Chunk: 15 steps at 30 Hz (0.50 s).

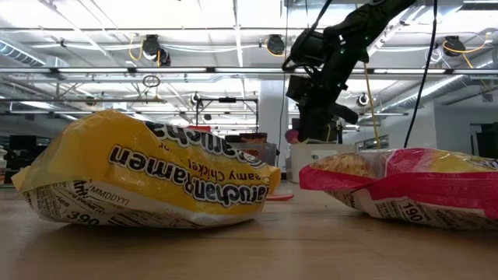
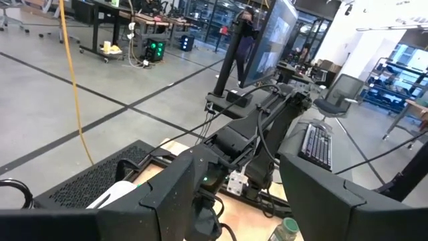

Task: Pick & Place Food Item
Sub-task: Put the right blue green spoon into the white bin

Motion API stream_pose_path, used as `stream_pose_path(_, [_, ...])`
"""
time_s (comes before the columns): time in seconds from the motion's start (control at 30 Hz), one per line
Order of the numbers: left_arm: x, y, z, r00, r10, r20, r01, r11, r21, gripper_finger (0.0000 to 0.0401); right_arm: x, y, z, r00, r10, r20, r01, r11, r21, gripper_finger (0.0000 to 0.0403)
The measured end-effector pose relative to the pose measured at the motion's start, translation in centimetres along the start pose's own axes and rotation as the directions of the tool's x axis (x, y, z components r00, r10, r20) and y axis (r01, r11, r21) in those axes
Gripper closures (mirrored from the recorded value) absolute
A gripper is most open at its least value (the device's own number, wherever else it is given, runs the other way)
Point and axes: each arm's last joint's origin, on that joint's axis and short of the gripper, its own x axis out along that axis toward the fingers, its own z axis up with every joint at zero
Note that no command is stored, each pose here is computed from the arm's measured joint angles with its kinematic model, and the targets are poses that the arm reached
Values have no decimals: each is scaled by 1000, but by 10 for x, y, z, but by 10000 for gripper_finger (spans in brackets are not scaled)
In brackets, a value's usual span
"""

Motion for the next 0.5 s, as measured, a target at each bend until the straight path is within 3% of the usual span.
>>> stream_pose_path(0.5, [0,-3,0,1000,-25,0,25,999,-35,171,0,-1,1,1000,-13,13,12,1000,6,399])
